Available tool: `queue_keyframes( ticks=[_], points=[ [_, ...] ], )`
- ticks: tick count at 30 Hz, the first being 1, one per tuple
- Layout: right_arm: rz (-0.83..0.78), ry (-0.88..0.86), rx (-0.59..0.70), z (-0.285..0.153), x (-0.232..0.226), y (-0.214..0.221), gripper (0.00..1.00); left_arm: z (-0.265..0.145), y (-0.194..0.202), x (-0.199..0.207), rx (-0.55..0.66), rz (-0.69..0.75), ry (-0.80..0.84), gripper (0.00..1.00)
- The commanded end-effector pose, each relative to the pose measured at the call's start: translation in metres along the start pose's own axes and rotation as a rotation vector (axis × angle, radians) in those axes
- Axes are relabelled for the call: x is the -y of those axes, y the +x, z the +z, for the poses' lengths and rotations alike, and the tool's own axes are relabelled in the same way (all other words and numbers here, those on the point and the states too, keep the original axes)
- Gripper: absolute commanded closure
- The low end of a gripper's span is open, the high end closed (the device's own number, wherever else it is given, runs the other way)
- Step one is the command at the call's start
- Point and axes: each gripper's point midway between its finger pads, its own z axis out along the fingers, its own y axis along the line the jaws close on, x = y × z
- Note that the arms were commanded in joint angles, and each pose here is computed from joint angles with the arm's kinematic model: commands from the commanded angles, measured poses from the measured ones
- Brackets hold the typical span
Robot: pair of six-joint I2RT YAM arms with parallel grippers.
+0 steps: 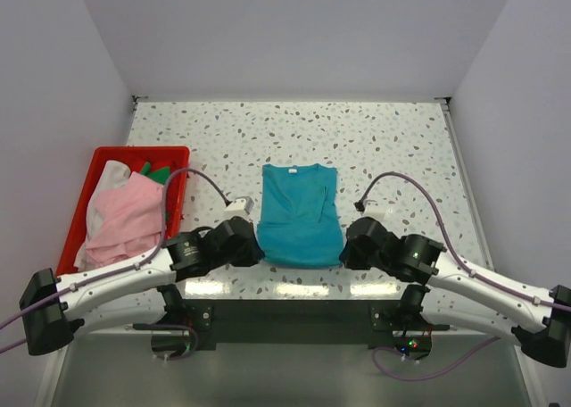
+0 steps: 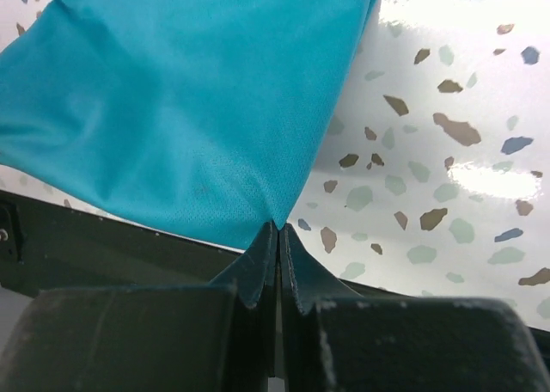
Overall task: Fold and stack the t-shirts
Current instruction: Fold the tshirt
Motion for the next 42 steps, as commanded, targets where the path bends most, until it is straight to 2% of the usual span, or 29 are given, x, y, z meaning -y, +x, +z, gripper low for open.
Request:
queue_keyframes(
  ticks=[1,6,11,18,22,25,27,28,29,30,31,32,33,34,35,36,39,41,42],
  points=[
    [-0.049,0.067,0.099,-0.012,0.004,-0.029,1.0,-0.011,-0.035,0.004,0.108,0.019,-0.061,1.0],
    [-0.075,0.08,0.206,-0.03,-0.013,-0.07,1.0,-0.02,-0.074,0.023,0.177,0.048,-0.027,1.0],
    [-0.101,0.105,0.26,-0.034,-0.023,-0.106,1.0,-0.014,-0.116,0.028,0.227,0.038,0.012,1.0],
    [-0.07,0.1,0.288,-0.008,-0.018,-0.175,1.0,0.008,-0.182,0.04,0.309,0.032,0.033,1.0],
    [-0.024,0.101,0.267,0.03,-0.011,-0.219,1.0,0.036,-0.223,0.049,0.328,0.003,0.066,1.0],
    [0.015,0.063,0.271,0.049,-0.004,-0.255,1.0,0.058,-0.253,0.043,0.345,-0.033,0.071,1.0],
    [0.05,0.076,0.22,0.082,0.013,-0.267,1.0,0.072,-0.272,0.031,0.36,-0.058,0.052,1.0],
    [0.058,0.051,0.254,0.084,0.009,-0.288,0.98,0.092,-0.282,0.028,0.355,-0.059,0.044,1.0],
    [0.086,0.072,0.204,0.114,0.025,-0.29,0.9,0.102,-0.289,0.022,0.358,-0.067,0.035,1.0],
    [0.091,0.073,0.193,0.124,0.029,-0.297,0.85,0.111,-0.298,0.013,0.351,-0.086,0.033,0.98],
    [0.092,0.053,0.231,0.124,0.025,-0.323,0.78,0.13,-0.307,0.012,0.343,-0.089,0.051,0.92],
    [0.099,0.068,0.184,0.154,0.038,-0.324,0.55,0.138,-0.312,0.005,0.345,-0.101,0.038,0.73],
    [0.089,0.079,0.171,0.16,0.042,-0.329,0.44,0.143,-0.321,-0.004,0.354,-0.117,0.034,0.59],
    [0.08,0.071,0.212,0.158,0.037,-0.353,0.34,0.151,-0.332,-0.004,0.371,-0.111,0.05,0.51],
    [0.078,0.083,0.206,0.161,0.04,-0.359,0.26,0.154,-0.336,-0.006,0.371,-0.111,0.053,0.42],
    [0.072,0.11,0.165,0.167,0.046,-0.354,0.24,0.153,-0.343,-0.012,0.376,-0.12,0.046,0.39],
    [0.061,0.098,0.233,0.146,0.038,-0.37,0.23,0.136,-0.356,-0.012,0.427,-0.125,0.042,0.32],
    [0.063,0.123,0.209,0.146,0.044,-0.353,0.27,0.125,-0.347,-0.017,0.432,-0.13,0.027,0.35],
    [0.057,0.114,0.229,0.138,0.04,-0.353,0.31,0.125,-0.342,-0.019,0.424,-0.131,0.019,0.36]
  ],
)
